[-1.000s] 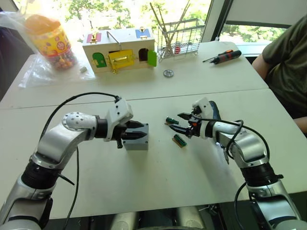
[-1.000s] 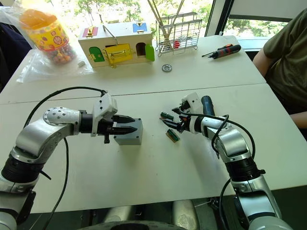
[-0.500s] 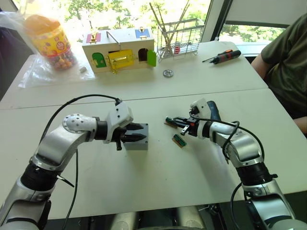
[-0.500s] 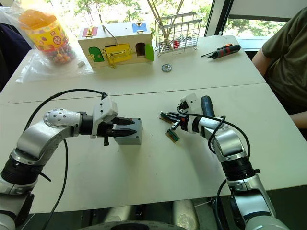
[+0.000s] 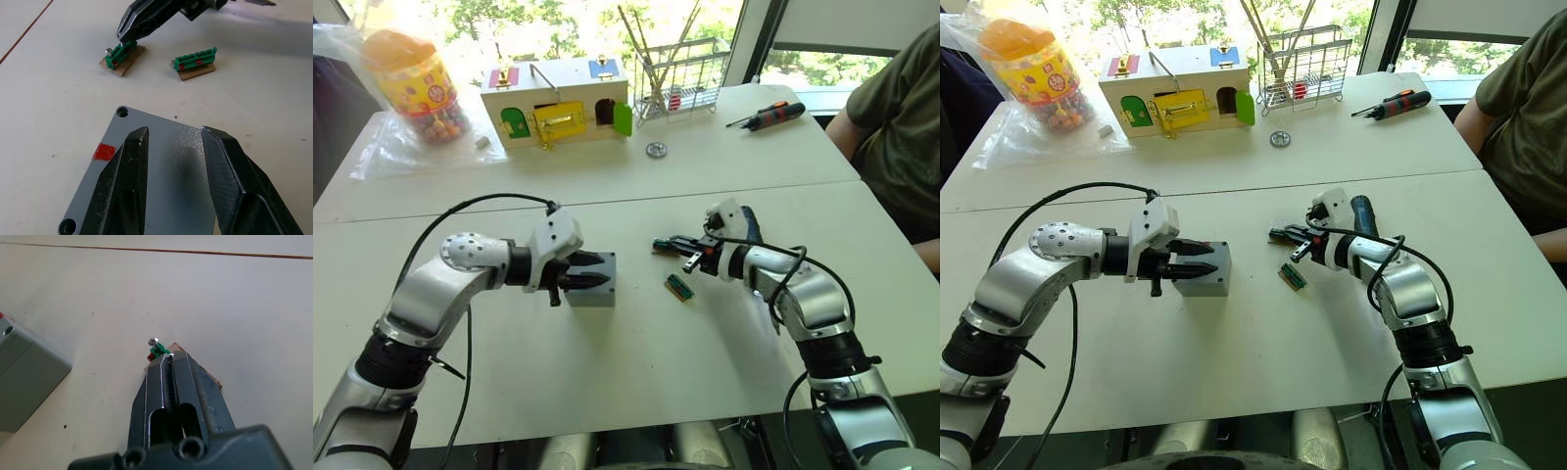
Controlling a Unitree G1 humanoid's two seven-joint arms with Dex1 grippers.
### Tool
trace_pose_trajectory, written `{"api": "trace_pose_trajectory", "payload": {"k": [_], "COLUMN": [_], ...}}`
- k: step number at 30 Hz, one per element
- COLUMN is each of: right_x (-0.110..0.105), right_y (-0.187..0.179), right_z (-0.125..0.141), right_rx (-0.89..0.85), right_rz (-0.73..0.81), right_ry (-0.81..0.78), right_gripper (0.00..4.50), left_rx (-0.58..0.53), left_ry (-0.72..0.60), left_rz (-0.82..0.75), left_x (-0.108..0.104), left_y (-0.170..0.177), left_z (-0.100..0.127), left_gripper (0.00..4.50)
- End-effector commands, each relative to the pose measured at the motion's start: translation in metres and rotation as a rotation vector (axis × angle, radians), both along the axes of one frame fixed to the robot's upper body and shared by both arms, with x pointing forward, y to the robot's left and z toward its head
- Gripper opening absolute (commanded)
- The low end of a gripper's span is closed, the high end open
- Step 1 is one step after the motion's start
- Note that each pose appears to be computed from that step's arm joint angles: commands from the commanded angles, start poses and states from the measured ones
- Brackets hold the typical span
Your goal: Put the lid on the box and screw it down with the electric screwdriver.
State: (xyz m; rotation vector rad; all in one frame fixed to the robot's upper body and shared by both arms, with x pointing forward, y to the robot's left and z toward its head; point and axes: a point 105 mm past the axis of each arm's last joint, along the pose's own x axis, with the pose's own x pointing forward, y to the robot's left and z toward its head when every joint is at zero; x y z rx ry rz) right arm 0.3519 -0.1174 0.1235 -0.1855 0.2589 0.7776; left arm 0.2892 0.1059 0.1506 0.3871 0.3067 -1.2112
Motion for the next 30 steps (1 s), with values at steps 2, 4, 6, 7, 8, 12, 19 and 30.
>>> {"api": "trace_pose_trajectory", "payload": {"k": [2,4,6,7,8,12,19,30], "right_x": [0.001,0.0,-0.006,-0.009,-0.013,-0.027,-0.038,-0.043], "right_y": [0.004,0.008,0.017,0.023,0.031,0.059,0.088,0.09], "right_z": [0.041,0.047,0.055,0.059,0.062,0.067,0.048,0.036], "right_rx": [0.063,0.066,0.077,0.088,0.103,0.142,0.143,0.126], "right_rz": [0.009,0.026,0.071,0.096,0.127,0.239,0.325,0.349], "right_ry": [-0.107,-0.115,-0.123,-0.125,-0.125,-0.108,-0.053,-0.012], "right_gripper": [0.04,0.04,0.04,0.04,0.04,0.04,0.04,0.04], "left_rx": [-0.026,-0.033,-0.034,-0.031,-0.026,0.008,0.013,0.01], "left_ry": [-0.056,-0.061,-0.066,-0.067,-0.066,-0.055,-0.039,-0.018], "left_rz": [0.024,0.033,0.053,0.066,0.08,0.12,0.148,0.152], "left_x": [0.007,0.009,0.012,0.013,0.014,0.013,0.006,0.0], "left_y": [0.006,0.009,0.014,0.019,0.024,0.042,0.048,0.045], "left_z": [0.017,0.02,0.024,0.025,0.026,0.027,0.023,0.018], "left_gripper": [1.71,1.71,1.71,1.71,1.71,1.71,1.71,1.71]}}
